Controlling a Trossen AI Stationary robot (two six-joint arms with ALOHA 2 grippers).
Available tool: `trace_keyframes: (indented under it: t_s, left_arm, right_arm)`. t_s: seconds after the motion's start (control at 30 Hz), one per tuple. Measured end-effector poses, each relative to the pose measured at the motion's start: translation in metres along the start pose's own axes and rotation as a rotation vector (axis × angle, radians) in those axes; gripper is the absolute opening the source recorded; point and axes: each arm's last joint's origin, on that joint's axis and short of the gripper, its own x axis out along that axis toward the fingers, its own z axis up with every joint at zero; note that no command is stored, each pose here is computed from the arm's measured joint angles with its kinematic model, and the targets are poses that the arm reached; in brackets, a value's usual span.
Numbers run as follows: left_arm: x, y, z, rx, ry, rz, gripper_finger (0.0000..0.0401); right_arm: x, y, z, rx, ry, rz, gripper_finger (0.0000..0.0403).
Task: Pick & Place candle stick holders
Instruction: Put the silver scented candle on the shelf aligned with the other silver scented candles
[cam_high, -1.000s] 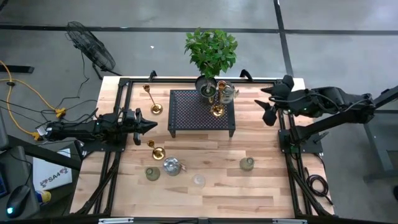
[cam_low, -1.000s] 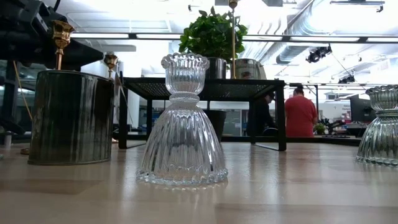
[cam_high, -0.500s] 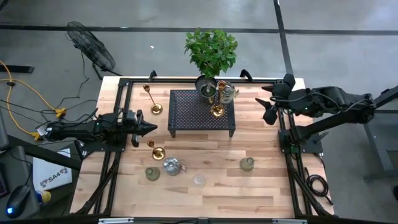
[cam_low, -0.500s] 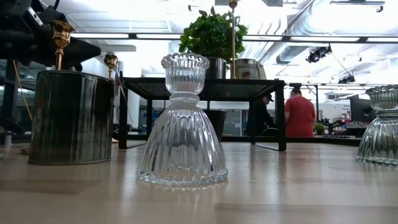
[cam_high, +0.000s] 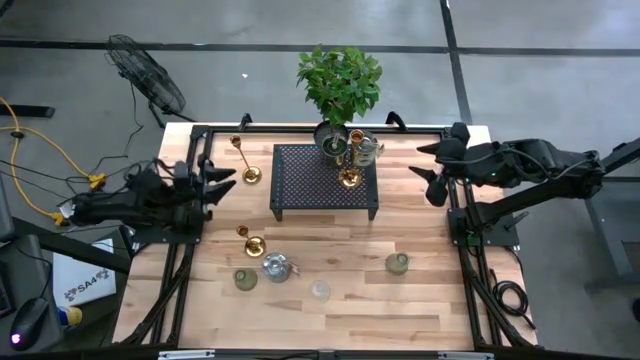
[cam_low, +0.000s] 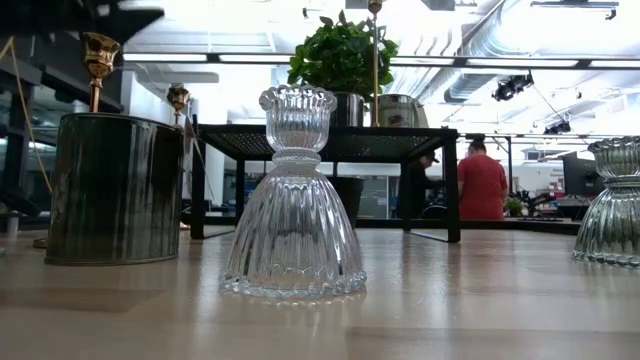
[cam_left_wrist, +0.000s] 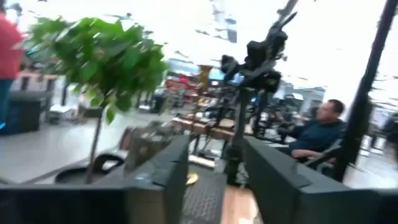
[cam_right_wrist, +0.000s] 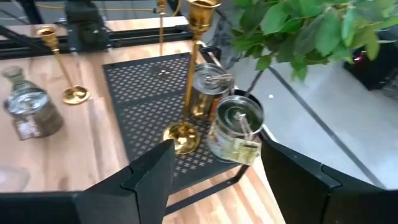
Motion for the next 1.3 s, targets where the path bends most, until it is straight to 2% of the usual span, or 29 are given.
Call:
trace_keyframes:
  t_s: [0.13, 0.27, 0.5, 0.63, 0.8, 0.97, 1.1, 1.3]
  left_arm:
    - [0.014, -0.009, 0.020, 0.017, 0.074, -0.067, 0.0222]
    - [0.039, -0.019, 0.036, 0.057, 0.240, -0.115, 0.0249]
    - [0.087, -0.039, 0.071, 0.139, 0.527, -0.215, 0.0253]
    - [0.103, -0.046, 0.090, 0.148, 0.724, -0.210, 0.0253]
    - [0.121, -0.053, 0.094, 0.120, 0.893, -0.260, 0.0253]
    - [0.131, -0.057, 0.091, 0.088, 0.933, -0.298, 0.0253]
    - [0.131, -0.057, 0.092, 0.075, 0.925, -0.289, 0.0253]
    - [0.131, -0.057, 0.092, 0.075, 0.927, -0.289, 0.0253]
  right_arm:
    - [0.000, 0.000, -0.001, 0.028, 0.013, 0.019, 0.0233]
    - [0.000, -0.002, -0.008, 0.084, 0.081, -0.005, 0.0233]
    - [0.004, 0.004, -0.029, 0.209, 0.189, -0.028, 0.0233]
    - [0.006, 0.011, -0.038, 0.238, 0.200, -0.024, 0.0233]
    - [0.011, 0.019, -0.048, 0.181, 0.193, -0.051, 0.0233]
    - [0.015, 0.027, -0.052, 0.139, 0.098, -0.084, 0.0233]
    - [0.023, 0.040, -0.064, 0.066, 0.061, 0.073, 0.0233]
    - [0.028, 0.040, -0.089, 0.119, 0.051, 0.263, 0.0233]
